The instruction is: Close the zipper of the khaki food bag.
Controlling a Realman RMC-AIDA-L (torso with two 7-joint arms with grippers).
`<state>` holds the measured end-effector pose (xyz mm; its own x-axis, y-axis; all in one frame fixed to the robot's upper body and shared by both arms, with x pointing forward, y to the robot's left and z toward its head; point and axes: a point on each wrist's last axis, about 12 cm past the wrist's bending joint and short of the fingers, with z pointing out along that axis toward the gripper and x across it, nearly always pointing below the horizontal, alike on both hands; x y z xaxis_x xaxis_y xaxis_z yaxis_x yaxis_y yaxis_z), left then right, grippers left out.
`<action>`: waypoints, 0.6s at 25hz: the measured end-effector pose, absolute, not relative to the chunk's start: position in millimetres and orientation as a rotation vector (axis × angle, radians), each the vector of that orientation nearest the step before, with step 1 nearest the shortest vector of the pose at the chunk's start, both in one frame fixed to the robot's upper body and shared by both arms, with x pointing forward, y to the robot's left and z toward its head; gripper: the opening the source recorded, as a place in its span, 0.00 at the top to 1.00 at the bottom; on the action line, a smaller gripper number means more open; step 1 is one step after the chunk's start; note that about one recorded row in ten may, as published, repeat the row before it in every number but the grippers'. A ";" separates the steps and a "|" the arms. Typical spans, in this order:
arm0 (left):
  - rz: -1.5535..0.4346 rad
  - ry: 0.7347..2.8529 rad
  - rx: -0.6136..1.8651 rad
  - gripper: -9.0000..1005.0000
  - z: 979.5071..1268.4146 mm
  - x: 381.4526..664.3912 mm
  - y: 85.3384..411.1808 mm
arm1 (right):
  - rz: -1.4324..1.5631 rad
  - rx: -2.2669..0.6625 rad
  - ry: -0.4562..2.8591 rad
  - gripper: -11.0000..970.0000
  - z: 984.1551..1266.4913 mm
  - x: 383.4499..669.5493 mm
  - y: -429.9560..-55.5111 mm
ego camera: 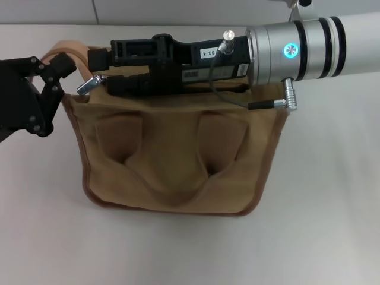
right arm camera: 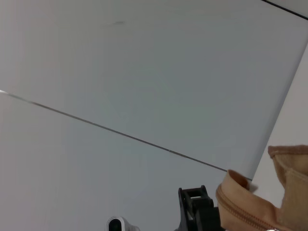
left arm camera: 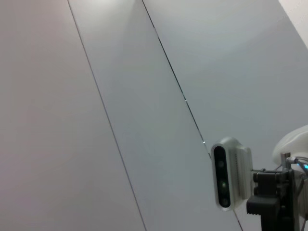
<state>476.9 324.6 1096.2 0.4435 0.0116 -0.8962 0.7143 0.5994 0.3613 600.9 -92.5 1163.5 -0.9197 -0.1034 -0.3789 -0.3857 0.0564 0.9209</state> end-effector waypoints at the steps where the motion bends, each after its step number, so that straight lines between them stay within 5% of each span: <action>1: -0.506 1.031 0.836 0.99 1096.3 477.1 324.3 | 1.959 -0.500 2.118 0.16 1163.4 601.0 -92.2; 15: -0.493 1.039 0.826 0.99 1095.0 475.5 326.2 | 1.987 -0.468 2.113 0.16 1159.8 598.2 -92.2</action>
